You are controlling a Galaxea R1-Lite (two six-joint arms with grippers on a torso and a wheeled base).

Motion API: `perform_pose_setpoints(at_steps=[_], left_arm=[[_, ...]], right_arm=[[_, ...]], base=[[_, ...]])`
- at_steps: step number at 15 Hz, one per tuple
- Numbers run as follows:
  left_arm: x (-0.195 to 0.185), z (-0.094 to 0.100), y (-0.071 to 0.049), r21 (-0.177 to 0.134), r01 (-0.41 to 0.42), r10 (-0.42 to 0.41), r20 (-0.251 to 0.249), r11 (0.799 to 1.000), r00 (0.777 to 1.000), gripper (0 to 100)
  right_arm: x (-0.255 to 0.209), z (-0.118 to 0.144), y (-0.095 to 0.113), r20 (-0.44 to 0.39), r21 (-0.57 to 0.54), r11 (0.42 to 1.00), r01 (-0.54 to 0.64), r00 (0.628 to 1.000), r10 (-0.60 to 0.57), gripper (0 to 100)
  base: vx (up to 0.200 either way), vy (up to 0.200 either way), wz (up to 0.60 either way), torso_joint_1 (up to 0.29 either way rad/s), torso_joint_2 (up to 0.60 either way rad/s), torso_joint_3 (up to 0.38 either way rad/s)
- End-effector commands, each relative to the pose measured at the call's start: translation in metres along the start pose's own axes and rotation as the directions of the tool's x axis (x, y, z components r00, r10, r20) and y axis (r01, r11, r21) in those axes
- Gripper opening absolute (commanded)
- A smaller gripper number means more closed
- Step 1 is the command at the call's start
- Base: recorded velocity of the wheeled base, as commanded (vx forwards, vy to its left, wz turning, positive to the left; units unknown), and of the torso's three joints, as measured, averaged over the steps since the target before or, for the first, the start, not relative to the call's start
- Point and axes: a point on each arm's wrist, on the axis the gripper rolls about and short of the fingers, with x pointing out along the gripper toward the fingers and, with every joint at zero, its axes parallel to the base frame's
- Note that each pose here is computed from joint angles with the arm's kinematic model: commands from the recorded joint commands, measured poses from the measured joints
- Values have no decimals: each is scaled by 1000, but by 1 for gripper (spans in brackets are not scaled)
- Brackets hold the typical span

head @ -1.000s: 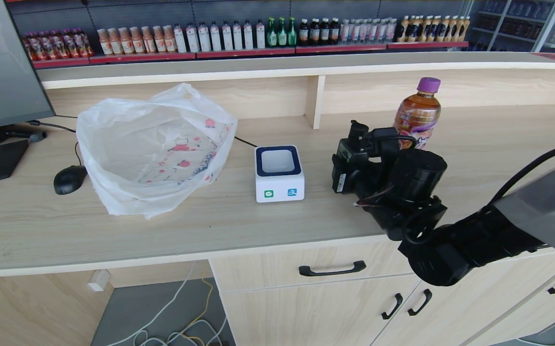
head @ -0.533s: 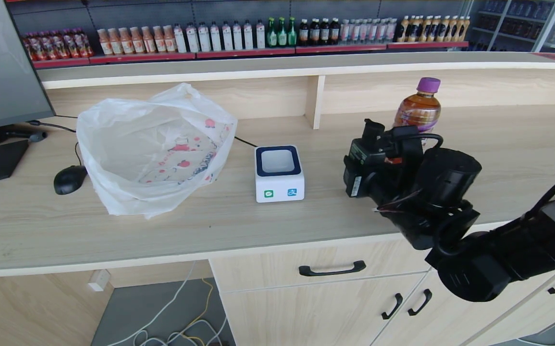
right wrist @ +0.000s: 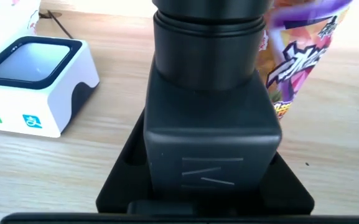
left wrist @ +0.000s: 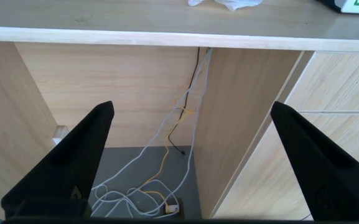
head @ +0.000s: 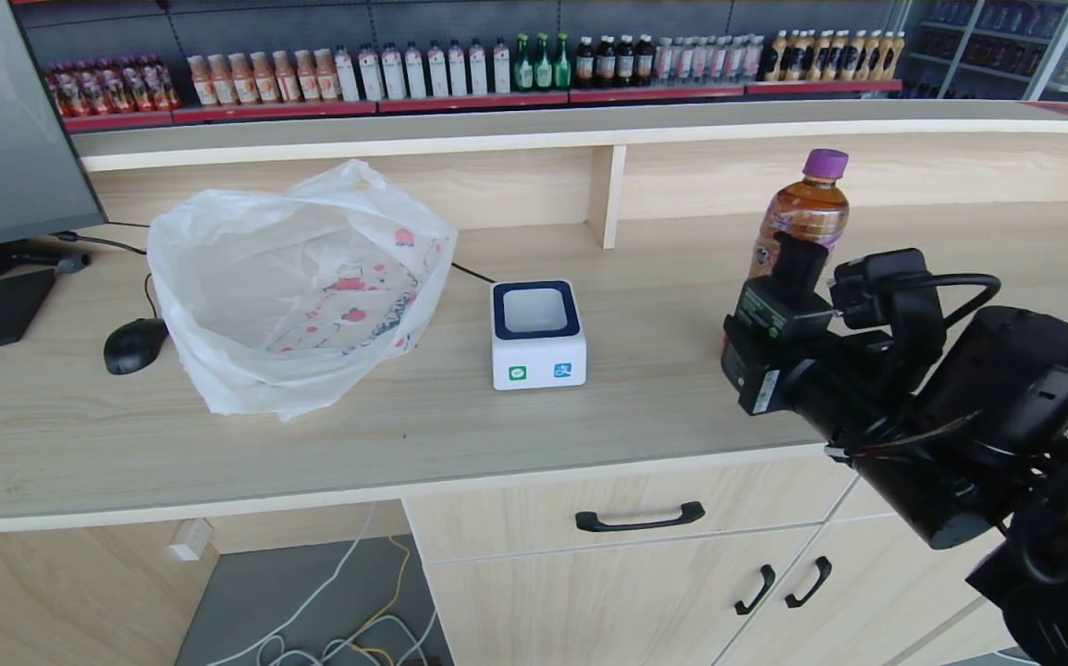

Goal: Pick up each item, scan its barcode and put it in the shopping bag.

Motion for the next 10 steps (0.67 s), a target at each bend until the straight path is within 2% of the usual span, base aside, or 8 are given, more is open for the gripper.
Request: perform_pose_setpoints(at_steps=[1,6,10], left_arm=[[0,0,0,0,0,0,0,1000,1000,100],[0,0,0,0,2,-2,0,1000,1000,100],[0,0,0,0,2,-2,0,1000,1000,100]], right_arm=[[-33,16,-13,36,-5,1000,15,999,-15,0],[-67,19,-25,46,-3,1000,10,999,-10,0],[-75,19,-28,47,134,991,-1,999,-6,0]], base=[[0,0,0,0,0,0],[0,0,0,0,0,0],[0,0,0,0,0,0]])
